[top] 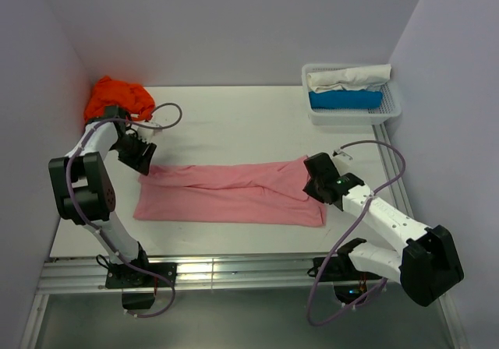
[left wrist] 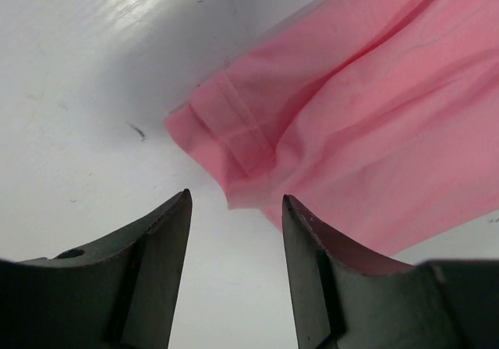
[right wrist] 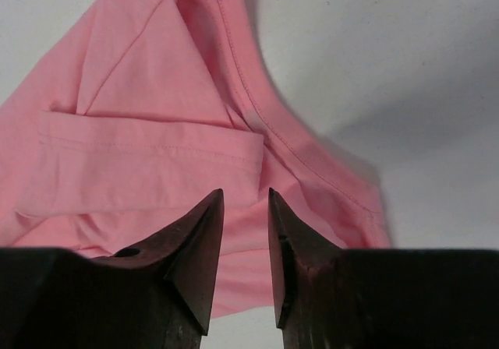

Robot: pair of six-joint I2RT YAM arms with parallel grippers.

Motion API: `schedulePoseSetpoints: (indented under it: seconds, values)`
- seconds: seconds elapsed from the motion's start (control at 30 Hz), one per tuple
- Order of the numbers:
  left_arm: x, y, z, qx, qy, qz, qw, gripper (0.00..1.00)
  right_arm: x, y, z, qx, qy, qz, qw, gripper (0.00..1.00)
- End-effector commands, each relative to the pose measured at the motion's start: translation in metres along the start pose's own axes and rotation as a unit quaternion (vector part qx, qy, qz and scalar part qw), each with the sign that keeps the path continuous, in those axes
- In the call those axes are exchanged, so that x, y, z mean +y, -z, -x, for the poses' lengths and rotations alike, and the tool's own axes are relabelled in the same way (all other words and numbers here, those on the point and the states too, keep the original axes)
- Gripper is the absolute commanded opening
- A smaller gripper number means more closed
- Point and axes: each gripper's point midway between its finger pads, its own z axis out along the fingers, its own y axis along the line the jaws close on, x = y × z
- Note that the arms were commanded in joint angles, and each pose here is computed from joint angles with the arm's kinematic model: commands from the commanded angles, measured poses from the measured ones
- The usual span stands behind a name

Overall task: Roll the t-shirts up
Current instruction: Fold the tshirt

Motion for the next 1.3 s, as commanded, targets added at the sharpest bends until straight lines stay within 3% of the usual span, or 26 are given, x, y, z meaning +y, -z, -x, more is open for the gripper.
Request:
schedulePoseSetpoints:
  seconds: [0.0,0.23,0.53,0.77,1.27]
  values:
    - [0.009,0.031,0.019,-0.043,-0.010,0.021,0.999,0.55,0.003,0.005,0.008,-0.017,-0.009,0.004,1.000,0.38]
    - [0.017,0.035,0.043,-0.064,0.014,0.012,0.998,0.52,0.026,0.016,0.033,-0.041,0.002,0.023,0.999,0.41]
    - [0.013,0.002,0.035,-0.014,0.056,-0.054,0.997,0.57,0.052,-0.005,0.042,-0.039,0.028,0.028,0.998,0.47]
    - [0.008,0.002,0.032,-0.011,0.061,-0.065,0.996,0.54,0.067,-0.032,0.049,-0.020,0.055,0.018,0.998,0.48]
    - [-0.006,-0.004,0.013,0.009,0.056,-0.080,0.995,0.31,0.130,-0.056,0.035,0.017,0.103,0.055,0.993,0.50]
